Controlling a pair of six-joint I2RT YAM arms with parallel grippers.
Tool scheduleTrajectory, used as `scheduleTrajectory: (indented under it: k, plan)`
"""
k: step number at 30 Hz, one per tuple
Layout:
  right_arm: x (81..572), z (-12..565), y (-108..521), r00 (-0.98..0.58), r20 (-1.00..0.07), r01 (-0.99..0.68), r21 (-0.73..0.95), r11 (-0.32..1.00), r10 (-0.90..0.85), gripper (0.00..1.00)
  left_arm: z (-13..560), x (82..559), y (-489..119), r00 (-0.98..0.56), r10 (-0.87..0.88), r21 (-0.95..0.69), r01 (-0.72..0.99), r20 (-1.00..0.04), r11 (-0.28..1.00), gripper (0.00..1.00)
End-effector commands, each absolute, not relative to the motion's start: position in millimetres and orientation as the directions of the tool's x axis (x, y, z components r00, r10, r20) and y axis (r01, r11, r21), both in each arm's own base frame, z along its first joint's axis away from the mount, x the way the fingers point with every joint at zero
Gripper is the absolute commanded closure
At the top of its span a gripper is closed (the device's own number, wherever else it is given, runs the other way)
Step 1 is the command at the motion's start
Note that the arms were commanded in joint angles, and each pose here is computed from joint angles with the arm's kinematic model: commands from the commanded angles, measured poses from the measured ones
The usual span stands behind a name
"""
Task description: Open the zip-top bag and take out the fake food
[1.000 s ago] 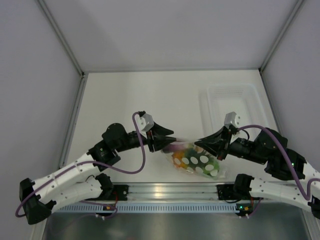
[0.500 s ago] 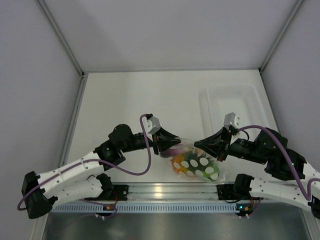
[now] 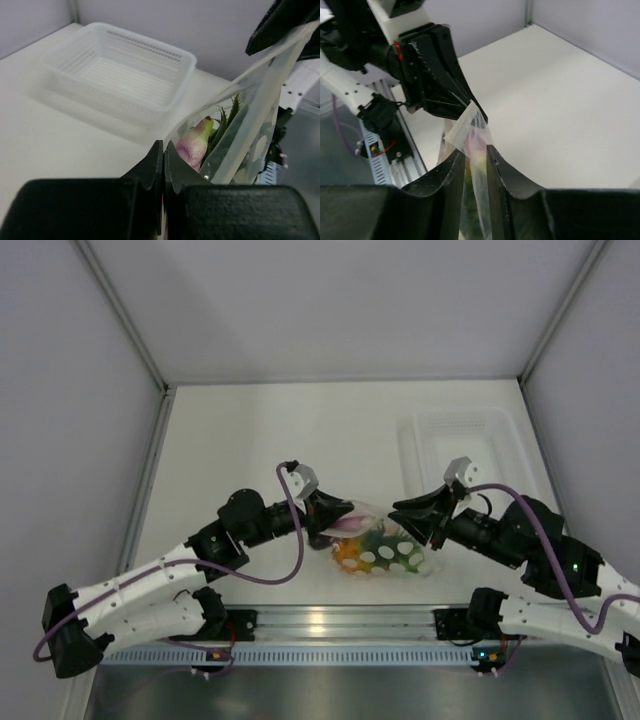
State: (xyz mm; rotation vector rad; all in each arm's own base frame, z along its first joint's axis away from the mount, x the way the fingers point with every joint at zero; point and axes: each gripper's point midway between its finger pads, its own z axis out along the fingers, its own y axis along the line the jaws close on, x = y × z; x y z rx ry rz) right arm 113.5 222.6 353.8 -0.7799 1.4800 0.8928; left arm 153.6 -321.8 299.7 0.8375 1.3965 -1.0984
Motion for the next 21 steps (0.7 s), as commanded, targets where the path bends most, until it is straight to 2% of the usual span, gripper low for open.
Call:
scheduleTrajectory:
  k: [1,7,8,9,10,13,21]
  plan:
    - [153,356,218,-0.072,-0.996,-0.749,0.088,0.657,0.051,0.75,328,192,-294,-0.106,-0.184,-0.192,0.811,-0.977,0.553,1.0]
    - [182,345,226,-0.125,-0.99,-0.641,0.135,0.756,0.071,0.69,339,222,-255,-0.129,-0.246,-0.272,0.612,-0.961,0.743,1.0]
    - [185,344,227,-0.136,-0.987,-0.625,0.148,0.766,0.08,0.66,341,226,-250,-0.132,-0.261,-0.288,0.576,-0.956,0.765,1.0]
    - [188,343,229,-0.163,-0.98,-0.603,0.194,0.774,0.119,0.52,342,229,-246,-0.146,-0.292,-0.323,0.544,-0.945,0.774,1.0]
    - [195,338,230,-0.182,-0.975,-0.568,0.213,0.795,0.131,0.51,342,234,-238,-0.143,-0.312,-0.341,0.495,-0.939,0.799,1.0]
    - [202,325,241,-0.238,-0.948,-0.537,0.309,0.785,0.21,0.5,341,243,-225,-0.165,-0.408,-0.44,0.383,-0.898,0.812,1.0]
    - [210,291,277,-0.374,-0.837,-0.511,0.545,0.664,0.399,0.43,315,251,-220,-0.214,-0.547,-0.586,0.243,-0.81,0.773,1.0]
